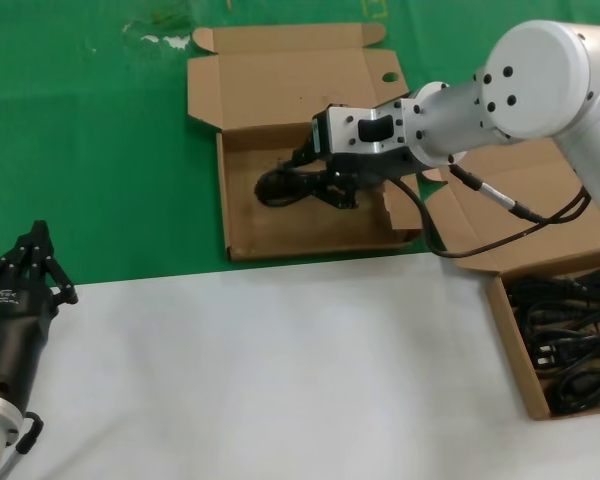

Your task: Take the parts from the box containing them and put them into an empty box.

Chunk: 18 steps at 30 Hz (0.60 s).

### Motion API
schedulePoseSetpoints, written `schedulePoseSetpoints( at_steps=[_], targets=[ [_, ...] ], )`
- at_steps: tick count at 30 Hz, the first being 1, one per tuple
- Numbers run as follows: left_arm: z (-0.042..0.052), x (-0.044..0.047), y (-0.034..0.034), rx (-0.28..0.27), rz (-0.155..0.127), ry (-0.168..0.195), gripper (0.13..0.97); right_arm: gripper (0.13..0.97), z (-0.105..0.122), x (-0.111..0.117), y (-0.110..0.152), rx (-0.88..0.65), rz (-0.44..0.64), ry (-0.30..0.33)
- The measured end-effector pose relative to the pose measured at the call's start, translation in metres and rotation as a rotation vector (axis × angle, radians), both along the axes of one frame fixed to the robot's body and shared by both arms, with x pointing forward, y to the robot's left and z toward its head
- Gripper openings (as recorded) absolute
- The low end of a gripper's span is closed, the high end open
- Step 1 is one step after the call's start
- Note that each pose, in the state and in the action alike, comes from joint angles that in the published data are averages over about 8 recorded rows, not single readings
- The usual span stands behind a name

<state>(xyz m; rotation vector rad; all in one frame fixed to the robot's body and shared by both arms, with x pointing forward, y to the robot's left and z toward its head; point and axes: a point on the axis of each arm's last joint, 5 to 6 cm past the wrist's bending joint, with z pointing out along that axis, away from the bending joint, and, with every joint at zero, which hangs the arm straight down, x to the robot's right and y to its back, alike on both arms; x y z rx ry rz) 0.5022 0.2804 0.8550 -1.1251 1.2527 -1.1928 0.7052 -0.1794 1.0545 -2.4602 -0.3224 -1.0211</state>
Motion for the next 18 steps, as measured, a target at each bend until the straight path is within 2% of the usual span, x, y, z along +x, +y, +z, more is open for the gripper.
schedulePoseSetpoints(
  at_steps=[11,18],
  targets=[
    [0.0,0.0,0.0,0.0,0.0,0.0,0.14,0.269,-0.003,-0.001,0.001,0.046,0.003,-0.014],
    [0.0,0.0,0.0,0.0,0.0,0.0,0.14,0.399,0.013,-0.017,-0.007,0.139,0.008,-0.074]
  ],
)
